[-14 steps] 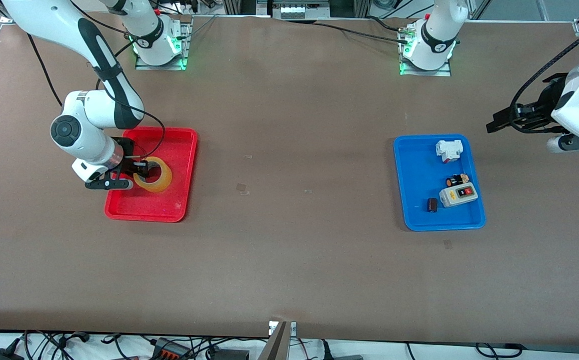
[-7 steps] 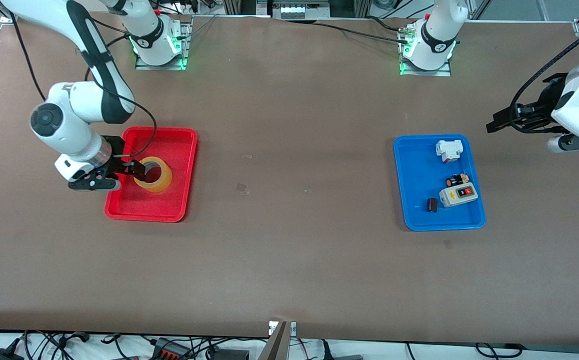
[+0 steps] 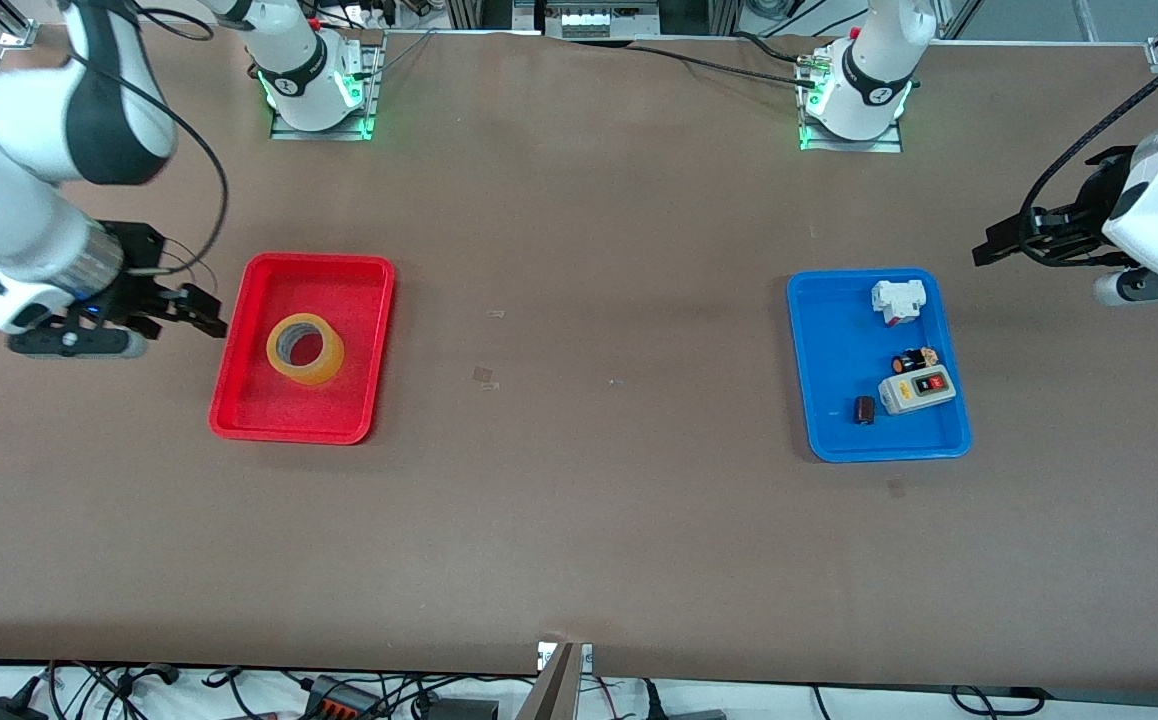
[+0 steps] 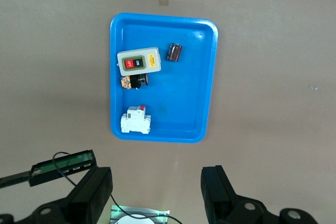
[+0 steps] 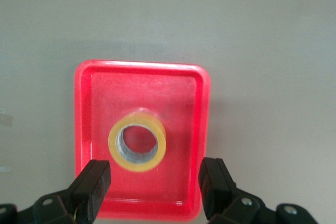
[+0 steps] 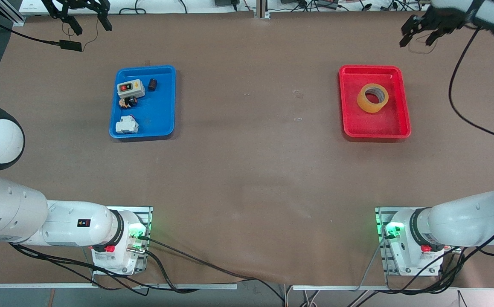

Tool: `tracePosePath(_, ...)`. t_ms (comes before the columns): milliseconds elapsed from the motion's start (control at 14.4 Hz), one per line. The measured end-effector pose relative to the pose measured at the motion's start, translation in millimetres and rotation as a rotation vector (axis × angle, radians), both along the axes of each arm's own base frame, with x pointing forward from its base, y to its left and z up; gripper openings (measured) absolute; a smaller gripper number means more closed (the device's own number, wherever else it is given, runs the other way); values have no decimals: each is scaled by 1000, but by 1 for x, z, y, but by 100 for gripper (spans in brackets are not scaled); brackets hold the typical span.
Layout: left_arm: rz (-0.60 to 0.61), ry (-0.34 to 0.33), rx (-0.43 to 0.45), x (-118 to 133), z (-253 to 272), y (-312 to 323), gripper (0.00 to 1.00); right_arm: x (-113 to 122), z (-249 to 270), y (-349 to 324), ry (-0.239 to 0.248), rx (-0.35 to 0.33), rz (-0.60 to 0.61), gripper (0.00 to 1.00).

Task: Place and move tape with both arms

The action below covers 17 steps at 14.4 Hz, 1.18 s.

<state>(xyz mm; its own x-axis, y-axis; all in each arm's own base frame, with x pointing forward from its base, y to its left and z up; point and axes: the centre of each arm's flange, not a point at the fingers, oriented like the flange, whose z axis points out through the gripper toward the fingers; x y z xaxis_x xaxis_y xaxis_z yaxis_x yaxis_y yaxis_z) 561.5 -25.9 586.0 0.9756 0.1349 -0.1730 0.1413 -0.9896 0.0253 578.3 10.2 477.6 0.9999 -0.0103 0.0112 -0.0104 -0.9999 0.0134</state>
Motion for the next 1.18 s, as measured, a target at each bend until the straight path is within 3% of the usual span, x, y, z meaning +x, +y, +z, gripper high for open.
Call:
tracePosePath(556,0,0,0,0,0,0,100,-10,147,-16,30,-1,-32,99)
tracePosePath(972,0,-4,0,1,0,0,100,-45,194,-34,68,4,-67,99)
tracePosePath(1181,1,-59,7,7,4,1,100,-54,204,-19,65,1,-48,100)
